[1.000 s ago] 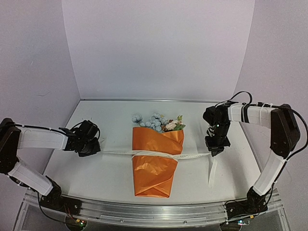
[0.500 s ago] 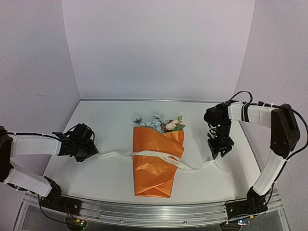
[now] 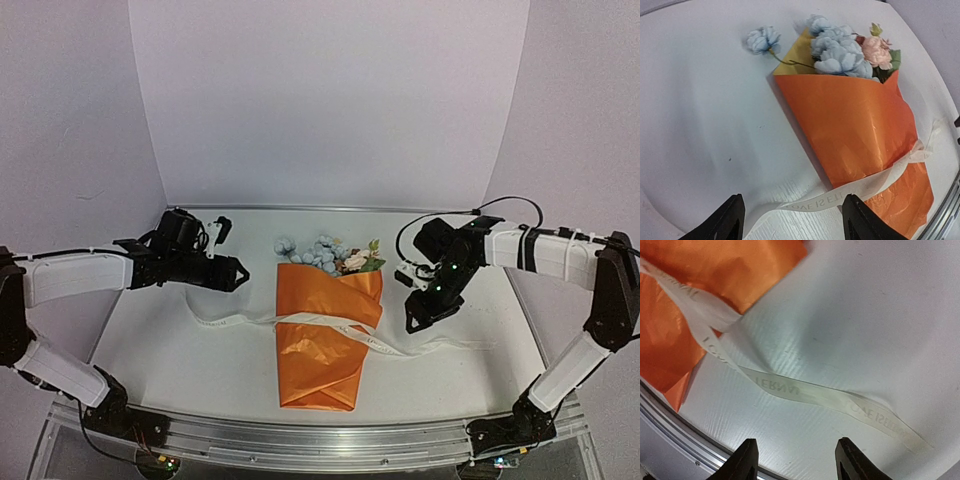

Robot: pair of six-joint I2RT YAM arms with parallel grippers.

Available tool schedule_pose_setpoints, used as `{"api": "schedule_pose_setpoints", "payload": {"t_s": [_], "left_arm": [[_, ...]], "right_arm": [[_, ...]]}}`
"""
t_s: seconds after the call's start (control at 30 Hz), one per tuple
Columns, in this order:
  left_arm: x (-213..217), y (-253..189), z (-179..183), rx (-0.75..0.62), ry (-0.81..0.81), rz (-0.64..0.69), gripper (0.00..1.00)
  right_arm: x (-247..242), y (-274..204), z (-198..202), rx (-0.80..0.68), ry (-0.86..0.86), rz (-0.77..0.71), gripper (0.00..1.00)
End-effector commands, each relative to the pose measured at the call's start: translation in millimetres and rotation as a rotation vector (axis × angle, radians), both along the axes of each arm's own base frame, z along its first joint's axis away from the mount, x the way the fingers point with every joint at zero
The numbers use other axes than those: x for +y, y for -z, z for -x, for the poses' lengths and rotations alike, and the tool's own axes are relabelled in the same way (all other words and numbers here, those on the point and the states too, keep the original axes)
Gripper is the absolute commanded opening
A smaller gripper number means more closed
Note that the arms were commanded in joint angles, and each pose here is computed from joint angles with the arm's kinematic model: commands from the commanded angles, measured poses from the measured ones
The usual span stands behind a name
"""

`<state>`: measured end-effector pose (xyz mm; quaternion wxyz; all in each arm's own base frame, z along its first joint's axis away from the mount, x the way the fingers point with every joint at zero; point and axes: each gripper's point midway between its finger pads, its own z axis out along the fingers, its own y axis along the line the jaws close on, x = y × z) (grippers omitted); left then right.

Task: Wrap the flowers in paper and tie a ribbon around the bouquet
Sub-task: Adjust the ribbon on the folded bouquet, then pick up the ribbon from the folded bouquet.

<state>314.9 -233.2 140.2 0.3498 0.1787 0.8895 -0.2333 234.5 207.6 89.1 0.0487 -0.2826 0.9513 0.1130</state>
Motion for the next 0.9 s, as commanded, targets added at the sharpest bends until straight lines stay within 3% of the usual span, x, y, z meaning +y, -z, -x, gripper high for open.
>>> {"api": "schedule_pose_setpoints", "payload": {"t_s": [0.0, 0.13, 0.3, 0.53, 0.87], "left_arm": [[-41, -10, 18, -0.223, 0.411, -0.058, 0.68], [-47, 15, 26, -0.334, 0.627, -0.200, 0.69], [-50, 48, 20, -0.278, 0.746, -0.313, 0.68], [-63, 71, 34, -0.257, 0.843, -0.377, 0.69], [-66, 96, 31, -0.262, 0.861, -0.451, 0.67]], "right_arm": [[36, 5, 9, -0.046, -0.239, -0.105, 0.55], [48, 14, 8, -0.064, -0.287, -0.144, 0.57], [52, 22, 9, -0.054, -0.337, -0.152, 0.57], [52, 29, 10, -0.053, -0.372, -0.146, 0.59], [55, 37, 8, -0.042, -0.388, -0.143, 0.60]]}}
